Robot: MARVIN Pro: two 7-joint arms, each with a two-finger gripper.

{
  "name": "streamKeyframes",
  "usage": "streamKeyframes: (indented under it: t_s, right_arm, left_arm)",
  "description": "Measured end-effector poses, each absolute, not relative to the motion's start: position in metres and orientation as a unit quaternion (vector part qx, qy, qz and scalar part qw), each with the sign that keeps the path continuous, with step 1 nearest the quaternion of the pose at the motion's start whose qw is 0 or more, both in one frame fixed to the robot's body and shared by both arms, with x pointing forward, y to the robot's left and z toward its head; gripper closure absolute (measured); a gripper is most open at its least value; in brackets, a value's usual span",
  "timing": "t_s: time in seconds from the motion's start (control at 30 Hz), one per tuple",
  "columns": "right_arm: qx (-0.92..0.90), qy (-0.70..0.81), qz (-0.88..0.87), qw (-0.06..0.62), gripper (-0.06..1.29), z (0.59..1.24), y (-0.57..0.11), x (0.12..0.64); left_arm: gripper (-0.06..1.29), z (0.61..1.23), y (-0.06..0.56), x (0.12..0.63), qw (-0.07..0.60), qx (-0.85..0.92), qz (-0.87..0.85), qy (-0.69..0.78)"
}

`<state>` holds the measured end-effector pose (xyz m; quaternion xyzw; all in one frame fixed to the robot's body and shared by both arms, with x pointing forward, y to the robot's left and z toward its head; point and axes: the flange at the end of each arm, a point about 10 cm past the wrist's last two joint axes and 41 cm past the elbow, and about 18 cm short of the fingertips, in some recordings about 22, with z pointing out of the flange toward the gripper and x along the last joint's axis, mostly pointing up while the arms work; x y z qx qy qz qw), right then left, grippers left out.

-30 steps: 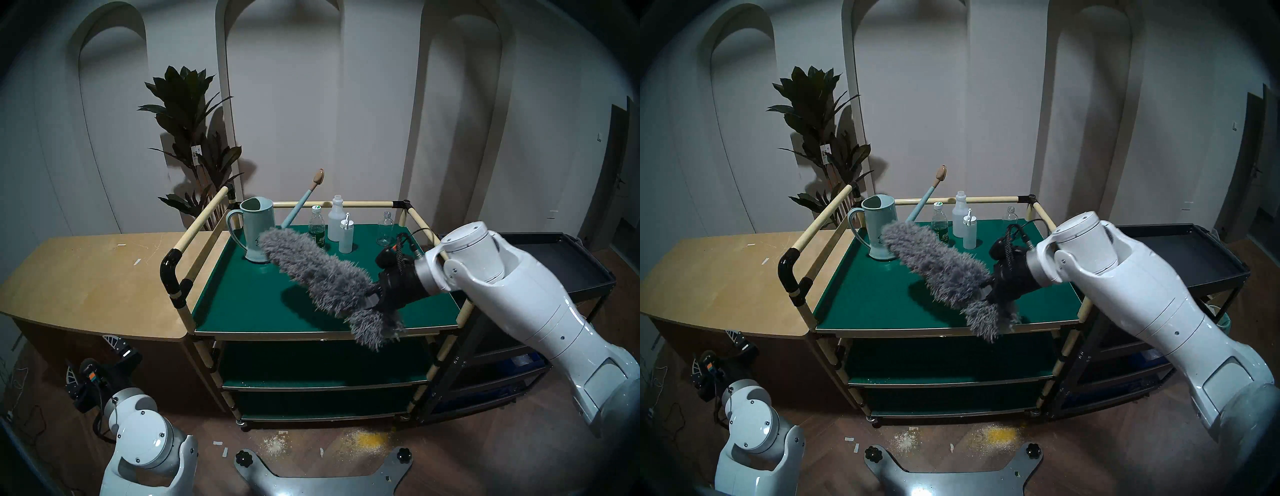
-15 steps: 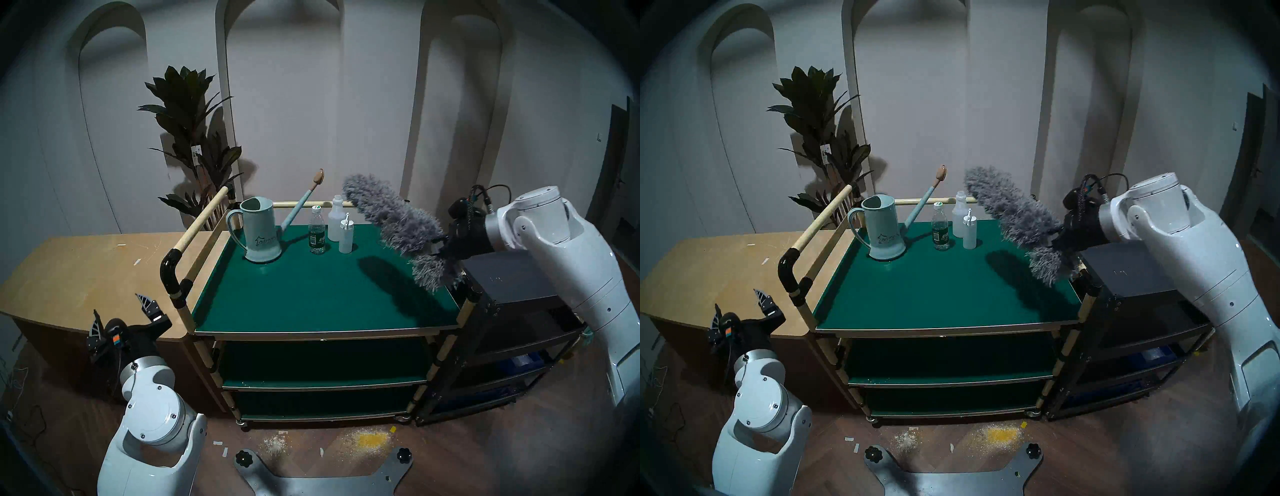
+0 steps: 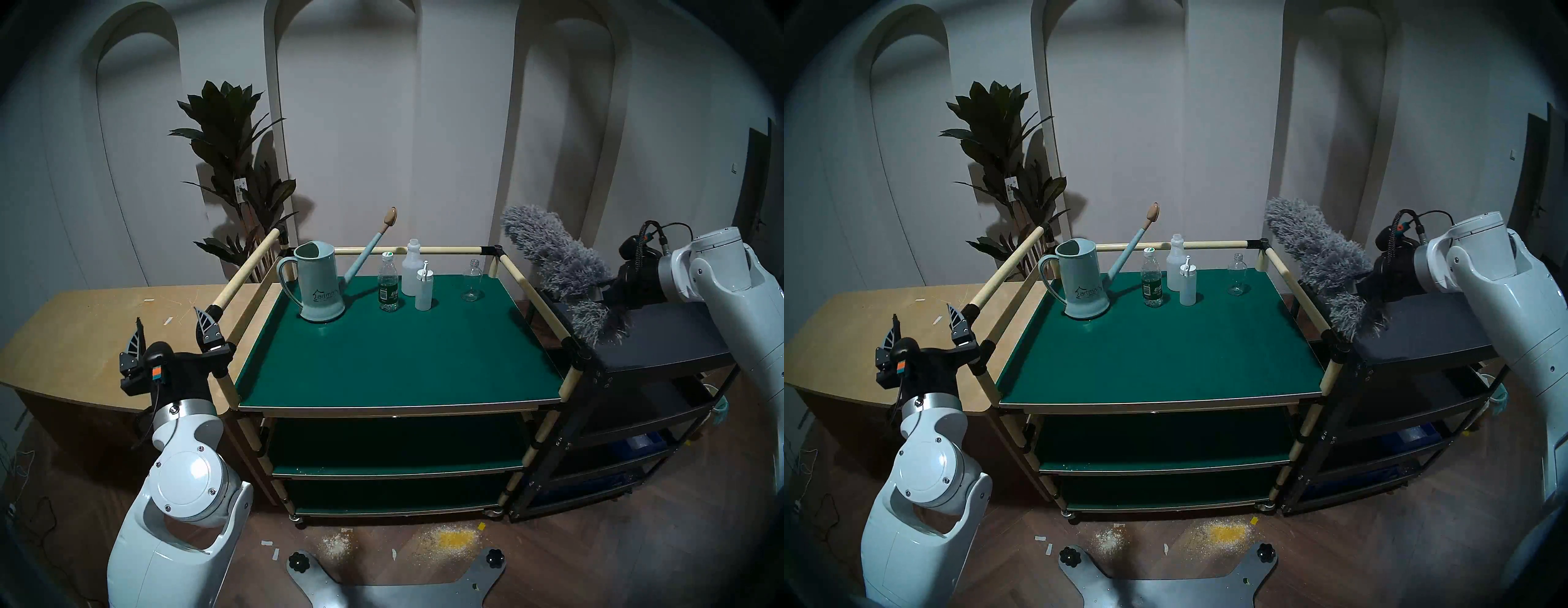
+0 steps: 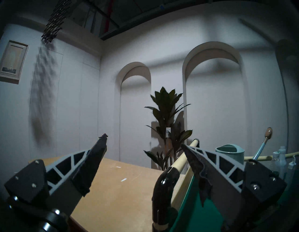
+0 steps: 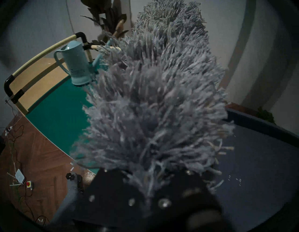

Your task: Dust the shelf with the duster

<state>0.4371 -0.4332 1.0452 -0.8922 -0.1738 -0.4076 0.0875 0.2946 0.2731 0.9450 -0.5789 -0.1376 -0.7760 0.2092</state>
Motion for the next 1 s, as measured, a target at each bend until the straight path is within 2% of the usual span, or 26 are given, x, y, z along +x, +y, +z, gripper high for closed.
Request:
streamKeyframes:
  t_s: [0.57, 1.0]
  right_arm:
    - [-0.926, -0.063, -0.370, 0.046, 1.23, 0.988, -0.499, 0.417]
    - [-0.909, -0.023, -0.416, 0.026, 1.23, 0.946, -0.494, 0.421]
  left_arm:
    - [-0.02, 0.967, 0.229, 0.329, 0.121, -0.585, -0.802, -0.008]
    - [-0.02, 0.968, 0.213, 0.360, 0.068, -0.616, -0.784, 0.039]
